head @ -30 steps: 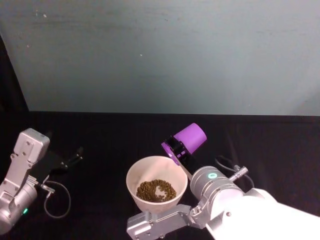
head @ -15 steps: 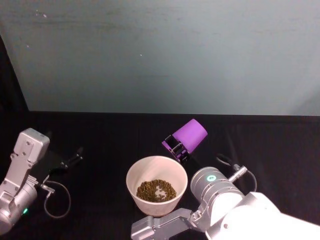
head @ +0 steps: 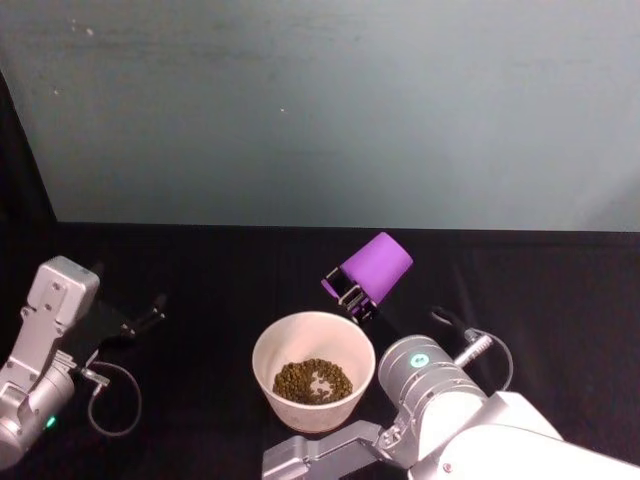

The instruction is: Pick up the cup and pour the mung beans from the cup into the bowl.

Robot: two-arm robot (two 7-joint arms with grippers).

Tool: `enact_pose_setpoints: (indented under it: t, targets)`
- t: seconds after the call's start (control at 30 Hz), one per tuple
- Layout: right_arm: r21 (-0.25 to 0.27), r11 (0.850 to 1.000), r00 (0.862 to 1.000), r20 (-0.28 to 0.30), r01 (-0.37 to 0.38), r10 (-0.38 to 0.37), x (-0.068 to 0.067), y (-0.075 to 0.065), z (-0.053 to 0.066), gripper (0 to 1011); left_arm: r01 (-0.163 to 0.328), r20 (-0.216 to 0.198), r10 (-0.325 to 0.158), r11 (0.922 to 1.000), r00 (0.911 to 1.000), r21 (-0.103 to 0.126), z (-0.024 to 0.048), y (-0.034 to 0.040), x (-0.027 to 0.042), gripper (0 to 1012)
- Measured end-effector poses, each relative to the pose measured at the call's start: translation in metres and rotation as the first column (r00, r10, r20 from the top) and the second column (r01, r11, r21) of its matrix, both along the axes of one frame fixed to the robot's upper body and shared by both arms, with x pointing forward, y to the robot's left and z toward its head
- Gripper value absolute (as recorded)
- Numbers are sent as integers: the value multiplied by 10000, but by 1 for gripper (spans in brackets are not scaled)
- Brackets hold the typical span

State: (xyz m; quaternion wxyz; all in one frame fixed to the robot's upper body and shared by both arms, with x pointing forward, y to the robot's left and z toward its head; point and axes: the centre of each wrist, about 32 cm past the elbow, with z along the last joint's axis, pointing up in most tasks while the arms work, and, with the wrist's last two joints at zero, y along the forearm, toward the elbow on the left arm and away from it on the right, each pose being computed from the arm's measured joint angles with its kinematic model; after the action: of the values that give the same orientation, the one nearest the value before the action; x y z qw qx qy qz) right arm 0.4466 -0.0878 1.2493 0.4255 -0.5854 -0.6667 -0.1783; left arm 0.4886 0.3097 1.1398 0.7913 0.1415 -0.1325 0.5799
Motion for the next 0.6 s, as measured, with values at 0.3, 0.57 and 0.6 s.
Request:
enact_pose_setpoints:
  t: [0.3,0.57,0.6]
  targets:
    - [542,9985,9999,-36,100,-98,-28,-68,64,723,0,0,0,10000,10000,0,0,0,0,1003]
    - [1769,9840,9994,-281,230,-183,-19,-205,160,723,0,0,0,10000,10000,1,0,0,0,1003]
    - [2099,9773,9990,-395,305,-227,-10,-247,180,722,0,0,0,10000,10000,-1,0,0,0,1003]
